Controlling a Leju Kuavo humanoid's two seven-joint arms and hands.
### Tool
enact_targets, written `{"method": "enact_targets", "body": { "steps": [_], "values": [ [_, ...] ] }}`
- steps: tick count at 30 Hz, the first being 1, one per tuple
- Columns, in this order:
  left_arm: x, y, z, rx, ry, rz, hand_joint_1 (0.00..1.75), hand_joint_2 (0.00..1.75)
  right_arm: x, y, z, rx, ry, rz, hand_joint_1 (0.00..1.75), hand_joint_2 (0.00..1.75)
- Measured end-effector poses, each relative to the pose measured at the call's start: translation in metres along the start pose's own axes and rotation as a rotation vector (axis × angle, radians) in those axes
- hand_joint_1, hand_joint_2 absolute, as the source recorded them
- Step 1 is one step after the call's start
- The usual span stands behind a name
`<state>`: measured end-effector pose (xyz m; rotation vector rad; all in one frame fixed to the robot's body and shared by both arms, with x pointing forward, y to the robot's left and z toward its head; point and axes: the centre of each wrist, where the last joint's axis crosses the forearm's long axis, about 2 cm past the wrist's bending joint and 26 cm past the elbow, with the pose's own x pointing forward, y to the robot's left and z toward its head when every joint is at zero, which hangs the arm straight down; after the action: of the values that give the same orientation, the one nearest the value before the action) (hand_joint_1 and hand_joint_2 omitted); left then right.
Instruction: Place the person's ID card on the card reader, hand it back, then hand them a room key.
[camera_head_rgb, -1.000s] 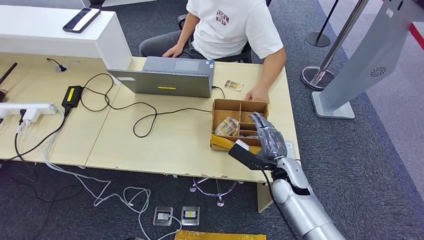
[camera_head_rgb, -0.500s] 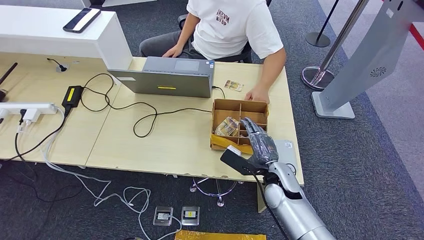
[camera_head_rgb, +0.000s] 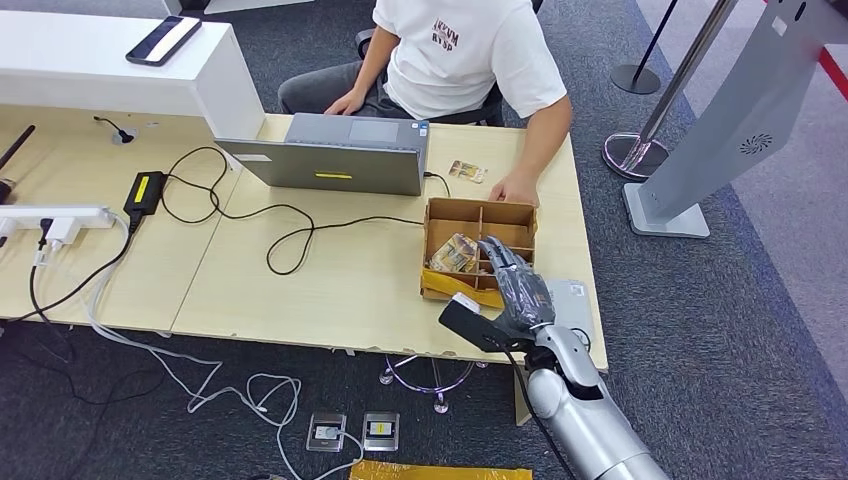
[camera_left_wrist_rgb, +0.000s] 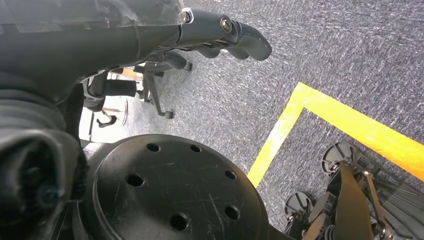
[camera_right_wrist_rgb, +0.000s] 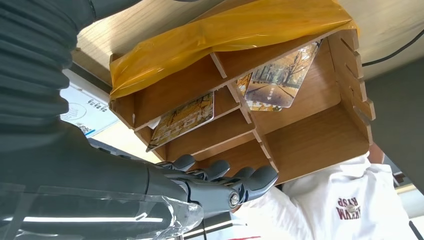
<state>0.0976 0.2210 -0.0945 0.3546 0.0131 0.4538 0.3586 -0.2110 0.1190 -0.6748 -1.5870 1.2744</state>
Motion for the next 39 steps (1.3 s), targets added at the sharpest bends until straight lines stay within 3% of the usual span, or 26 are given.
{"method": "enact_targets", "body": {
  "steps": [19,25,39],
  "values": [
    [0.000,0.000,0.000,0.000,0.003,0.002,0.00,0.00,0.000,0.000,0.000,-0.006,0.006,0.004,0.00,1.75],
    [-0.003,-0.002,0.001,0.000,0.026,0.015,0.00,0.00,-0.020,-0.020,-0.005,-0.045,0.026,0.039,0.00,1.75],
    [-0.005,-0.006,0.003,-0.002,0.041,0.021,0.00,0.00,-0.037,-0.027,-0.004,-0.038,0.050,0.060,0.00,1.75]
  ]
}}
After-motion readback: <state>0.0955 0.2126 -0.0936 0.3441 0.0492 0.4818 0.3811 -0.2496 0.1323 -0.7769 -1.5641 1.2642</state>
